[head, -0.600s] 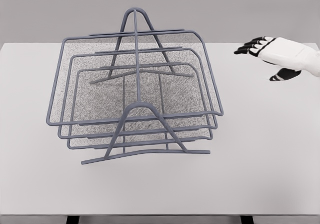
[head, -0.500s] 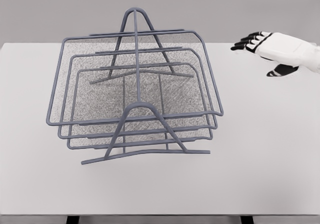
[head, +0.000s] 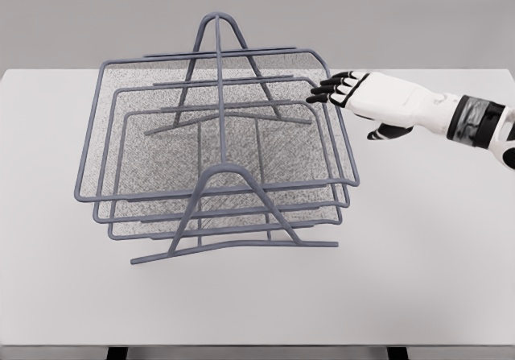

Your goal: Pull out the upper folder box with right arm

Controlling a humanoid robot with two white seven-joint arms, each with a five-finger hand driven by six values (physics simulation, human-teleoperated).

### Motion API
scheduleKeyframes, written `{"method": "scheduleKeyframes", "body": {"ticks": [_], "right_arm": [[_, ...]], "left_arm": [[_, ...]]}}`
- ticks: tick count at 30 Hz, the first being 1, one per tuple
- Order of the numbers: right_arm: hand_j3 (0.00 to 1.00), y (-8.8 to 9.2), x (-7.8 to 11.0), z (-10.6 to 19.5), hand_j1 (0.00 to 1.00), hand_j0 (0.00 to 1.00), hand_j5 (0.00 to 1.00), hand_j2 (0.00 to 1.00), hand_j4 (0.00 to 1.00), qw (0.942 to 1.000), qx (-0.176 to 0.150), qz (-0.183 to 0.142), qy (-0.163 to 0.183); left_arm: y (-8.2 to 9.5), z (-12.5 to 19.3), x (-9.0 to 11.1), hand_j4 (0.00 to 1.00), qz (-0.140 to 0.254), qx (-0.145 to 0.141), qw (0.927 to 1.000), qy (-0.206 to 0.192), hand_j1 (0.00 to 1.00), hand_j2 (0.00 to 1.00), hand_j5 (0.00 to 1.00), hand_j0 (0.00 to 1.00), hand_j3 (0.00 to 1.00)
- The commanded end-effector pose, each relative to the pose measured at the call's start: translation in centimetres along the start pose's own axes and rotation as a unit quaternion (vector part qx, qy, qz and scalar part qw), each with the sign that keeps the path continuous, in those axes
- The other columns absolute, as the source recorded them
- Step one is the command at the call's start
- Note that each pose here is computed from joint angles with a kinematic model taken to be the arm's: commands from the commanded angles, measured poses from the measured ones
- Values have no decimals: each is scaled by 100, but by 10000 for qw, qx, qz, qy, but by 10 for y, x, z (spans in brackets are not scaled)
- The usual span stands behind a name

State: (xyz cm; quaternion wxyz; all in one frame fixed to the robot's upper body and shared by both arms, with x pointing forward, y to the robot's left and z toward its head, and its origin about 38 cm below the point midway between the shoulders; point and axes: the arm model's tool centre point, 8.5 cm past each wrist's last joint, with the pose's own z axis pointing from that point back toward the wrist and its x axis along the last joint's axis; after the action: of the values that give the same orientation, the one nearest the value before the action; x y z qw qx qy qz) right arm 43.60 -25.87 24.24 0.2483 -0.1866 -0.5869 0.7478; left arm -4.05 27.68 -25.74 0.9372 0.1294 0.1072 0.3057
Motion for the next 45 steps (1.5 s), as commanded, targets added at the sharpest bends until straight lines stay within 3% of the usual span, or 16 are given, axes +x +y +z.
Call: {"method": "scheduleKeyframes", "body": {"ticks": [1,3,7,10,15,24,26,30,35,36,37,38,39,41,43,45], "right_arm": [[100,2,5,-2,100,100,100,100,100,9999,66,78,-116],[100,9,5,0,100,100,100,100,100,9999,132,19,-97],[100,-1,-12,23,100,100,100,100,100,9997,79,104,219],[100,0,-21,38,100,100,100,100,100,9989,239,164,377],[100,10,-34,66,100,100,100,100,100,9969,308,59,726],[100,22,-64,115,100,100,100,100,100,9891,487,-140,1383],[100,12,-71,138,100,100,100,100,100,9859,411,-94,1619],[100,15,-79,159,100,100,100,100,100,9820,542,-174,1799],[100,6,-88,181,100,100,100,100,100,9773,553,-152,2041],[100,-3,-90,187,100,100,100,100,100,9764,334,-134,2130],[100,-15,-85,185,100,100,100,100,100,9817,-41,-346,1870],[100,-36,-81,182,100,100,100,100,100,9841,-211,-157,1757],[100,-54,-76,184,100,100,100,100,100,9847,-260,89,1720],[100,-79,-61,155,100,100,100,100,100,9931,-182,284,1127],[100,-88,-38,131,100,100,100,100,100,9975,-204,363,571],[100,-77,-19,109,100,100,100,100,100,9993,-150,312,152]], "left_arm": [[0,0,0,100,-5,5,10000,3,100,100,100,100,100],[0,0,0,100,-13,6,10000,1,100,100,100,100,100],[0,0,0,100,-5,5,10000,3,100,100,100,100,100],[0,0,0,100,-5,5,10000,3,100,100,100,100,100],[0,0,0,100,-5,5,10000,3,100,100,100,100,100],[0,0,0,100,-20,7,10000,-1,100,100,100,100,100],[0,0,0,100,-13,6,10000,1,100,100,100,100,100],[0,0,0,100,-5,5,10000,3,100,100,100,100,100],[0,0,0,100,-6,5,10000,3,100,100,100,100,100],[0,0,0,100,-5,5,10000,3,100,100,100,100,100],[0,0,0,100,-5,5,10000,3,100,100,100,100,100],[0,0,0,100,-5,5,10000,3,100,100,100,100,100],[0,0,0,100,-5,5,10000,3,100,100,100,100,100],[0,0,0,100,-13,6,10000,1,100,100,100,100,100],[0,0,0,100,-6,5,10000,3,100,100,100,100,100],[0,0,0,100,-6,5,10000,3,100,100,100,100,100]]}}
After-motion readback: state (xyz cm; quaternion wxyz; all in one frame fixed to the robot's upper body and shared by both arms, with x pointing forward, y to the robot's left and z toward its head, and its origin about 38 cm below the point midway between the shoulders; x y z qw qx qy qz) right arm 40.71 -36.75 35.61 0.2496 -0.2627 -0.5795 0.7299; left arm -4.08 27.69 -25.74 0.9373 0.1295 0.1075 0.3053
